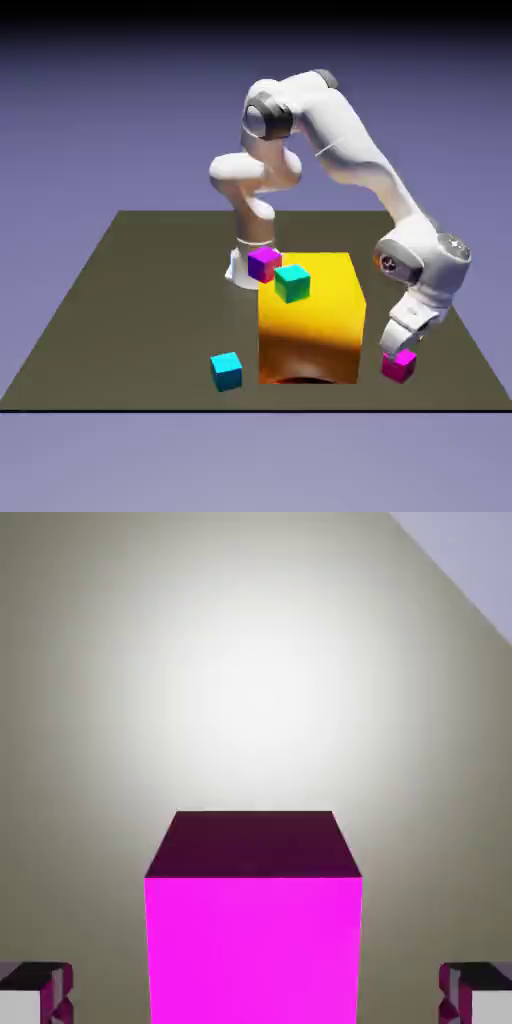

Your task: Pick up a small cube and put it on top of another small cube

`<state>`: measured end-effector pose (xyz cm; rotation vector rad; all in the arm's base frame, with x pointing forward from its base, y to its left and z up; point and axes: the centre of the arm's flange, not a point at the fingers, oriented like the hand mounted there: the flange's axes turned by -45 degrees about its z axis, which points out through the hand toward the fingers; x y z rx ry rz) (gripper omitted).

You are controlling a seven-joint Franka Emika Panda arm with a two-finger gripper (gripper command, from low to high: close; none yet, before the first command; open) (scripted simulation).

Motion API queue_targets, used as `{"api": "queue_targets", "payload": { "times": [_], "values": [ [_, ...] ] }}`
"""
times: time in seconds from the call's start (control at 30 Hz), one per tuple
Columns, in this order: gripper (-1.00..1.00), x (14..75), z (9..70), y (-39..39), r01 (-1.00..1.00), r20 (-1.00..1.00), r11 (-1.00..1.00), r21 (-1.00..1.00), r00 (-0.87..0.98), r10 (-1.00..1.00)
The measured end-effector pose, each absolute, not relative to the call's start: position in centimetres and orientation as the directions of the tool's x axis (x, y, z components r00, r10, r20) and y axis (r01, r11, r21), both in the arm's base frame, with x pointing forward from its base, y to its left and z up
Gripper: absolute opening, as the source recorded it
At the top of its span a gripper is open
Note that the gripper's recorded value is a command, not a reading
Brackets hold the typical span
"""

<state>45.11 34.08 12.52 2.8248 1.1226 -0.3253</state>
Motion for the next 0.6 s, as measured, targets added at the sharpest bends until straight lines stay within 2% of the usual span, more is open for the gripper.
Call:
{"api": "queue_targets", "payload": {
  "times": [0.07, 0.17, 0.47, 0.6],
  "values": [
    [-1.00, 45.1, 12.5, 34.1, 0.686, -0.227, -0.727, -0.001, 0.708, 0.668],
    [-1.00, 45.9, 18.6, 34.8, 0.686, -0.227, -0.728, -0.003, 0.709, 0.668],
    [-1.00, 51.1, 25.5, 24.7, 0.336, -0.044, -0.933, -0.128, 0.938, 0.343],
    [-1.00, 53.3, 24.0, 9.8, -0.157, -0.078, -0.977, -0.146, 0.986, -0.146]
  ]
}}
